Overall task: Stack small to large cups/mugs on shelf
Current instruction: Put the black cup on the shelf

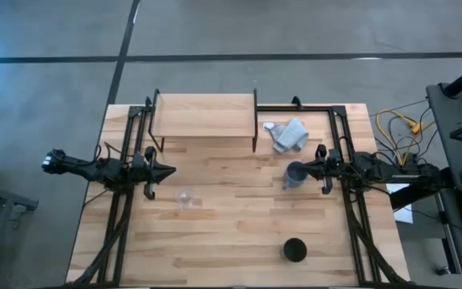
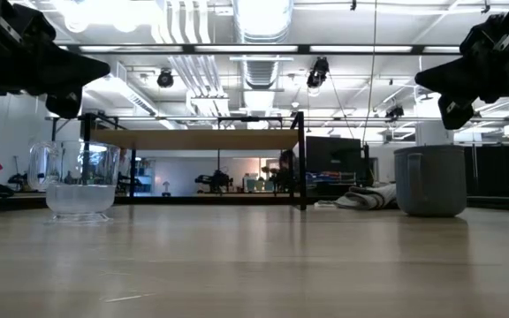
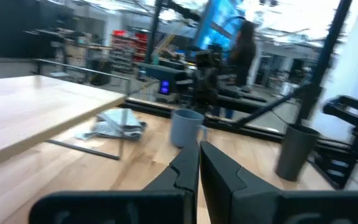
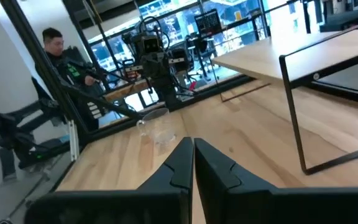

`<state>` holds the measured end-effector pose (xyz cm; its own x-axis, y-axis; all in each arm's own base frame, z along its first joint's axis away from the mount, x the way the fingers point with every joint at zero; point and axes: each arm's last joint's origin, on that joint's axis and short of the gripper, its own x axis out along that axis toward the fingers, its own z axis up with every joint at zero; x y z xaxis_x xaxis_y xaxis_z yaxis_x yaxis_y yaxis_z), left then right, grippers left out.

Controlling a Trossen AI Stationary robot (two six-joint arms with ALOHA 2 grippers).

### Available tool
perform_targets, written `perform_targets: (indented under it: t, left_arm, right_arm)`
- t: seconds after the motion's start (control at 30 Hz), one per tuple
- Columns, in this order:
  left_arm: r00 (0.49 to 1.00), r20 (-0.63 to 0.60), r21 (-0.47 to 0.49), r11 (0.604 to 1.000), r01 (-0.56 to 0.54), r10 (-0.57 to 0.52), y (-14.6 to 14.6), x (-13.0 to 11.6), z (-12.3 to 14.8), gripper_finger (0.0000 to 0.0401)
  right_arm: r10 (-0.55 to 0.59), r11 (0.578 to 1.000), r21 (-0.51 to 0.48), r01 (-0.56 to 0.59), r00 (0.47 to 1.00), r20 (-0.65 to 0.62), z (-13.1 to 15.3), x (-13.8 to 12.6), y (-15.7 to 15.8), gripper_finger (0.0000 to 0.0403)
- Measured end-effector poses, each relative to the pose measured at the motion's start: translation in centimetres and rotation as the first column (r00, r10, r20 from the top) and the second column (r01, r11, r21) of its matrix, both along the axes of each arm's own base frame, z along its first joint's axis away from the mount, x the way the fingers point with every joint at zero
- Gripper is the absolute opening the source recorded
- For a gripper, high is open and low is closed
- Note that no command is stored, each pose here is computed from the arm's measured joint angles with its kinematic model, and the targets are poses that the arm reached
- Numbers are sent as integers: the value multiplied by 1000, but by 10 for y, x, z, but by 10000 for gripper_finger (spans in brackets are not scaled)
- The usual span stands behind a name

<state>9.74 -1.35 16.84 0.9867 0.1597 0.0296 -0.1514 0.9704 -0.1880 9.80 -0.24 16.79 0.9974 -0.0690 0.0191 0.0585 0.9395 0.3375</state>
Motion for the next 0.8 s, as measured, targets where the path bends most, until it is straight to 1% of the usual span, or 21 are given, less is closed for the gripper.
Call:
perform_targets:
  t: [0.1,0.17,0.2,0.27,0.3,0.4,0.53,0.6,0.67,0.73,0.8]
  left_arm:
    - [1000,-2,0,1000,-16,16,0,0,0,0]
    - [1000,-9,9,1000,-24,24,1,0,-1,0]
    - [999,-9,26,998,-50,50,1,0,0,0]
    - [996,-13,66,994,-90,91,3,0,0,0]
    - [995,-13,74,993,-93,95,3,0,0,0]
    - [996,13,65,993,-94,93,3,0,3,0]
    - [996,10,66,993,-93,93,3,0,2,0]
    - [996,10,66,993,-93,92,3,0,2,0]
    - [996,10,67,993,-93,92,3,0,2,0]
    - [993,27,103,988,-117,115,3,-1,5,0]
    - [987,93,58,989,-134,129,4,-2,13,0]
  right_arm:
    - [-5,1000,22,5,1000,27,2,0,0,9]
    - [-29,998,59,24,996,87,8,0,-1,9]
    - [-33,996,86,23,993,117,11,-1,-1,9]
    - [-29,991,132,4,982,185,17,-1,-1,9]
    - [-17,990,141,-14,976,216,20,-2,0,9]
    - [29,989,134,-69,959,281,26,-4,2,9]
    - [53,987,133,-95,955,292,41,-6,4,9]
    - [63,986,132,-107,951,302,55,-6,5,9]
    - [77,984,131,-123,946,316,74,-6,6,9]
    - [98,982,124,-142,946,308,96,-5,8,9]
    - [126,982,106,-157,960,251,120,-1,11,9]
